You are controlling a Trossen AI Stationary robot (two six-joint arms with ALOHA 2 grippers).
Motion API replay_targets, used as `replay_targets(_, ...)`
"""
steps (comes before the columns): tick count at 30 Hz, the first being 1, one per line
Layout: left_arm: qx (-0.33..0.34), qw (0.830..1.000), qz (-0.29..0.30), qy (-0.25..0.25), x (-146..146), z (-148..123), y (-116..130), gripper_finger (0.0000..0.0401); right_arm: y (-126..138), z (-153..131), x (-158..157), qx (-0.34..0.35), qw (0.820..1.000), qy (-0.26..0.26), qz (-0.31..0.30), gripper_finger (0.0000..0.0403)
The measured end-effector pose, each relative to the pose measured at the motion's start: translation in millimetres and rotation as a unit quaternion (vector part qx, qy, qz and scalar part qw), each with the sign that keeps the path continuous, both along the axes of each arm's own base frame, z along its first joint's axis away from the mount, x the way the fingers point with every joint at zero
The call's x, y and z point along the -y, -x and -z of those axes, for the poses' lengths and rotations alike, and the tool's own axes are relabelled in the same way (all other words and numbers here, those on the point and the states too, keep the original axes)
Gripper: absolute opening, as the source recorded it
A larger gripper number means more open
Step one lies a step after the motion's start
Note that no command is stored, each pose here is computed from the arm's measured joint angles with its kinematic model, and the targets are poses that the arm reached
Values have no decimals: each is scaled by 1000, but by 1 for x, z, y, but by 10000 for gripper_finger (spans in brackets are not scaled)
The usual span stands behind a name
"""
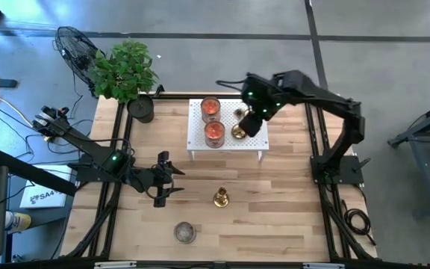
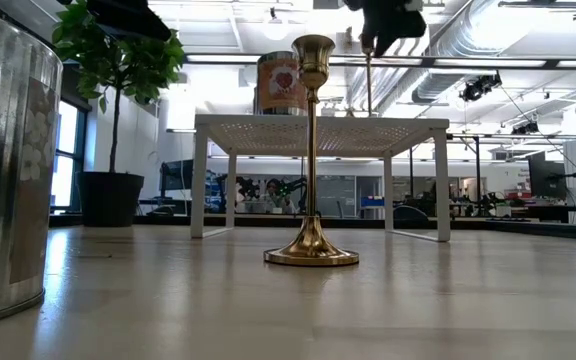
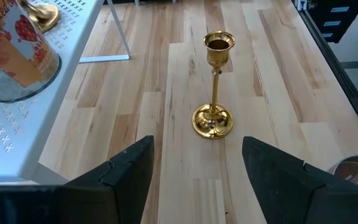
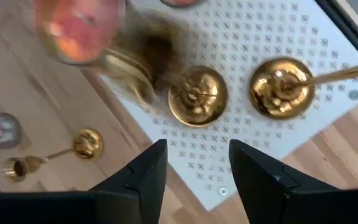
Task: Pick & Place candle stick holders
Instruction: Put the brown scented candle on the shelf
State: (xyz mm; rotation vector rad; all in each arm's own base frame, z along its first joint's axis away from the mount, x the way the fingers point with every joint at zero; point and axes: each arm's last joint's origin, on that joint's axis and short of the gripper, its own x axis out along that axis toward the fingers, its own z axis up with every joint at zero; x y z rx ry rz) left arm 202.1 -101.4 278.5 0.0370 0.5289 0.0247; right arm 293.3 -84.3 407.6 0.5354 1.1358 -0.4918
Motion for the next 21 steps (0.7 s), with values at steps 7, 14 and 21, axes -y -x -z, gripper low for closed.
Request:
replay_targets(7,0,1000,0,0,0,0,0,239,0,-6,0,29,1000,6,-6,152)
replay_targets(14,0,1000,0,0,0,0,0,239,1,-8,-1,34,999,2,-8,148)
replay_targets(21,0,1000,0,0,0,0,0,239,3,-6,-13,7,1000,-19,-13,142)
